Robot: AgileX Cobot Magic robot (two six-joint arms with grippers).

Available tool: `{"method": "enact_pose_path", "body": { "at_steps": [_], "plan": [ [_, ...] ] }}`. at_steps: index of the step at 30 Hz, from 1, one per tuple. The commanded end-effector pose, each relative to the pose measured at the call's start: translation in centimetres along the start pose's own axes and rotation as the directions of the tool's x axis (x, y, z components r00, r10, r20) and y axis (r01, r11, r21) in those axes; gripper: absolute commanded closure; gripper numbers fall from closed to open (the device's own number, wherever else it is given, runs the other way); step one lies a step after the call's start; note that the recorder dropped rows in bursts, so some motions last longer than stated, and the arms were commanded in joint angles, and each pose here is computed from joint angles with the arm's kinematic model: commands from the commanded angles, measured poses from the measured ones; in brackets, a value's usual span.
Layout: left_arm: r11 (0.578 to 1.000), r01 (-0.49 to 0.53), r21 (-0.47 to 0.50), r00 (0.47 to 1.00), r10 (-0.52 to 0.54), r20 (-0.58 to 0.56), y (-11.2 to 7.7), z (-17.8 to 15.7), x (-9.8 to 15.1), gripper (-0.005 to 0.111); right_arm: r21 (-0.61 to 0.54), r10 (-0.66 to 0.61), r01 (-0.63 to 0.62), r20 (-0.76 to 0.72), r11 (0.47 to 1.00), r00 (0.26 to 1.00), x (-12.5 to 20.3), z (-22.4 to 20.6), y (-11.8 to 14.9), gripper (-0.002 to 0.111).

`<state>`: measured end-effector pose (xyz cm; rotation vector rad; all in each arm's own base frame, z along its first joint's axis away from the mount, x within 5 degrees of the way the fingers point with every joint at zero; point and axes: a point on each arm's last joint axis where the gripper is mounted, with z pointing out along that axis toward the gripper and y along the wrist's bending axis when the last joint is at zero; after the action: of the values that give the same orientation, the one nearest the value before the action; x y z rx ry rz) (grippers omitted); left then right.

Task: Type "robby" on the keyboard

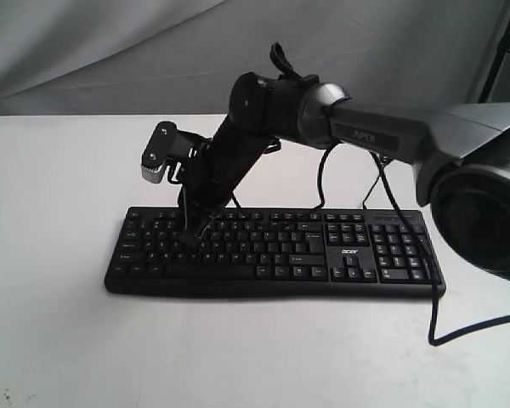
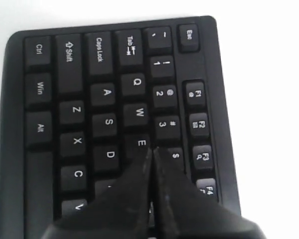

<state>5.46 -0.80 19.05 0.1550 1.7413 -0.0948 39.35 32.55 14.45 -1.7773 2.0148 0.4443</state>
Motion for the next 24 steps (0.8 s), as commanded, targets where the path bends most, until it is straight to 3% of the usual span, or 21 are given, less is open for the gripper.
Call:
{"method": "enact_pose_path", "body": {
  "at_steps": [1, 8, 24],
  "plan": [
    [1.0, -0.003, 0.005, 1.0, 0.003, 0.005, 0.0, 0.0, 0.1, 0.107, 0.011, -0.014, 0.014, 0.007, 1.0, 1.0, -0.5, -2.1, -0.1, 0.108],
    [1.0, -0.003, 0.005, 1.0, 0.003, 0.005, 0.0, 0.0, 0.1, 0.107, -0.054, 0.076, -0.079, -0.046, 0.995, 0.996, 1.8, -3.7, -1.3, 0.108],
    [1.0, -0.003, 0.005, 1.0, 0.003, 0.005, 0.0, 0.0, 0.1, 0.107, 0.039, 0.108, -0.108, -0.003, 0.993, 0.994, 7.8, -5.6, -0.6, 0.108]
  ]
}}
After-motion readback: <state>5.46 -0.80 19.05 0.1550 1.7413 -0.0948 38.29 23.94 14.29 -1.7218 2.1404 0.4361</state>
